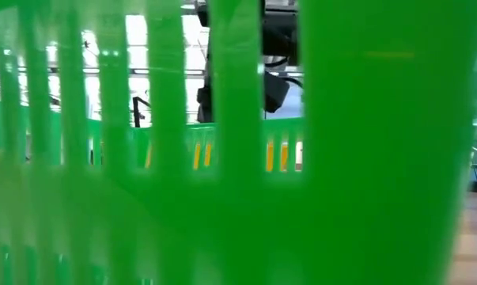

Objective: Stack baskets on shelf by color
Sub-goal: Put the top left yellow bin on the shelf

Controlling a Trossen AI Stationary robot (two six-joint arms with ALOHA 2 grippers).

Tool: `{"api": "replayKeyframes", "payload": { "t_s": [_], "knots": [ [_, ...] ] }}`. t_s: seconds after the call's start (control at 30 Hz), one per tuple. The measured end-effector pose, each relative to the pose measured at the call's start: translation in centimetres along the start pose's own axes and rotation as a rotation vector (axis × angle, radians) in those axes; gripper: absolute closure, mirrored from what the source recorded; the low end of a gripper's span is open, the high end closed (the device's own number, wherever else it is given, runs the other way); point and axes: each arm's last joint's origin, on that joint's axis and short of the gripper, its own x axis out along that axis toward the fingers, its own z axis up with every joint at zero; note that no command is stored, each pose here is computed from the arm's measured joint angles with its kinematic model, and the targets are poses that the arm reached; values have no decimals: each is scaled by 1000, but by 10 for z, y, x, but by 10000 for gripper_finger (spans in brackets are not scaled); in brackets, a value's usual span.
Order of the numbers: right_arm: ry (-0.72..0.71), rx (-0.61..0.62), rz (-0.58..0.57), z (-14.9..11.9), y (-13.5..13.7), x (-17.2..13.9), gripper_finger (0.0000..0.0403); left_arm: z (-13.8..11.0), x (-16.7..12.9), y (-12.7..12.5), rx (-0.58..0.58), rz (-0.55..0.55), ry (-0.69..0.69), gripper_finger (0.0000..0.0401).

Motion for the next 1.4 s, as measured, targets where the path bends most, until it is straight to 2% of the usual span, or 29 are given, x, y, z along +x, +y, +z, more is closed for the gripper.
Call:
{"api": "replayKeyframes", "payload": {
  "t_s": [0.23,0.4,0.63,0.7,0.93,1.1,1.27,1.4],
  "knots": [
    [0,0,0,0,0,0,399,17,-42,4,-40,21,-149,401],
    [0,0,0,0,0,0,399,28,-89,5,-60,77,-339,401],
    [0,0,0,0,0,0,399,35,-146,27,-250,243,-606,401],
    [0,0,1,0,0,0,399,37,-157,36,-315,251,-697,401],
    [6,-5,-3,-1,0,0,399,48,-170,71,-481,205,-829,401],
    [-2,-27,-16,0,-1,0,400,49,-171,95,-543,172,-819,401],
    [-29,-58,29,-3,-9,-16,401,44,-180,104,-582,167,-841,401],
    [-74,-66,39,-5,-24,-31,401,45,-190,105,-616,122,-915,401]
  ]
}}
